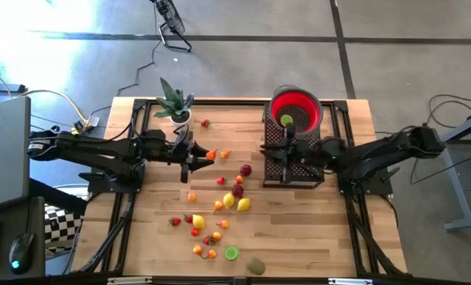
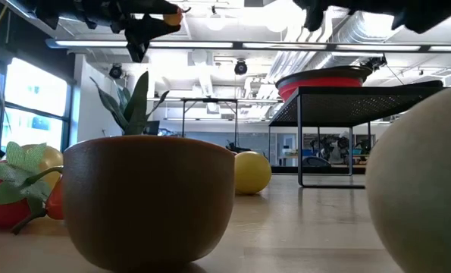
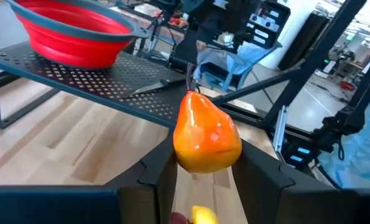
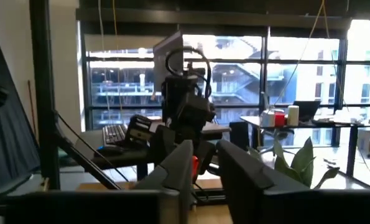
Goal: Pick & Place Fruit
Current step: Put the pear into the strainer bowl on the shelf
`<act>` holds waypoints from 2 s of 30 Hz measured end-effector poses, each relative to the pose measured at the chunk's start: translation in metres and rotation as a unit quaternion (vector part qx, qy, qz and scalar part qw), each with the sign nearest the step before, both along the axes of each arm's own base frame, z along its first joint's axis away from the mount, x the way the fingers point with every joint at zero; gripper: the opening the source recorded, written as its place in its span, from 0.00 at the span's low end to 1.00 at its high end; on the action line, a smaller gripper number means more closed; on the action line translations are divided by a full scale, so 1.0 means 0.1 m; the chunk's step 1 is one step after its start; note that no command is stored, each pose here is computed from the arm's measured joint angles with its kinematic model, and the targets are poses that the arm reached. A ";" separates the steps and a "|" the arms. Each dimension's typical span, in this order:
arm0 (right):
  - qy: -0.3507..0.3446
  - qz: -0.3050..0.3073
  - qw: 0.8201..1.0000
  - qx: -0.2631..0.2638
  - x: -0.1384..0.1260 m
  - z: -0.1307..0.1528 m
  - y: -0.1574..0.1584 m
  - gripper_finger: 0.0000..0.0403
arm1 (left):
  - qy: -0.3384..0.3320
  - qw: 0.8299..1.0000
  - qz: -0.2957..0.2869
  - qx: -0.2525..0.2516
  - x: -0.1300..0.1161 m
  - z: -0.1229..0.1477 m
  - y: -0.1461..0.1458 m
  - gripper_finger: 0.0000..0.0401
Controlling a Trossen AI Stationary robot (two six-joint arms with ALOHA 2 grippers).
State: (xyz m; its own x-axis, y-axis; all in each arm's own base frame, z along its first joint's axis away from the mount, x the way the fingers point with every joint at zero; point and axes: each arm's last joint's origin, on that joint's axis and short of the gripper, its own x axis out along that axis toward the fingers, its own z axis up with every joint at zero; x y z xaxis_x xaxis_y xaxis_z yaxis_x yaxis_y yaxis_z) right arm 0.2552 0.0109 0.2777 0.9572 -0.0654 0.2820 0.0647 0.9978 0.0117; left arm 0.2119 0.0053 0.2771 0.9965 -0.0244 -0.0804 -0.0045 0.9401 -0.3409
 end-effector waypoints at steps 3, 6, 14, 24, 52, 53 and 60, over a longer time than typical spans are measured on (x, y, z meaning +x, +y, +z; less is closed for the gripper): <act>0.012 0.011 1.000 -0.004 0.18 0.00 0.00 0.28 | 0.000 1.000 -0.004 0.001 0.00 0.00 0.00 0.34; 0.021 0.026 0.999 -0.015 0.36 0.00 0.03 0.36 | 0.001 1.000 -0.004 0.001 0.00 0.00 0.00 0.33; 0.046 0.031 0.998 -0.028 0.78 -0.04 0.05 0.42 | 0.001 1.000 -0.014 0.000 0.00 0.00 -0.01 0.34; 0.078 0.026 0.996 -0.028 1.12 -0.03 0.04 0.40 | 0.001 1.000 -0.017 0.000 0.00 0.00 -0.01 0.34; 0.104 0.045 0.993 -0.016 1.14 -0.07 -0.10 0.40 | -0.004 0.999 -0.035 0.001 0.07 -0.03 -0.02 0.34; 0.104 0.044 0.993 -0.016 1.14 -0.07 -0.10 0.40 | -0.011 0.999 -0.035 0.002 0.09 -0.03 -0.02 0.34; 0.112 0.044 0.993 -0.016 1.14 -0.09 -0.11 0.40 | -0.008 0.999 -0.034 -0.002 0.13 -0.06 -0.02 0.34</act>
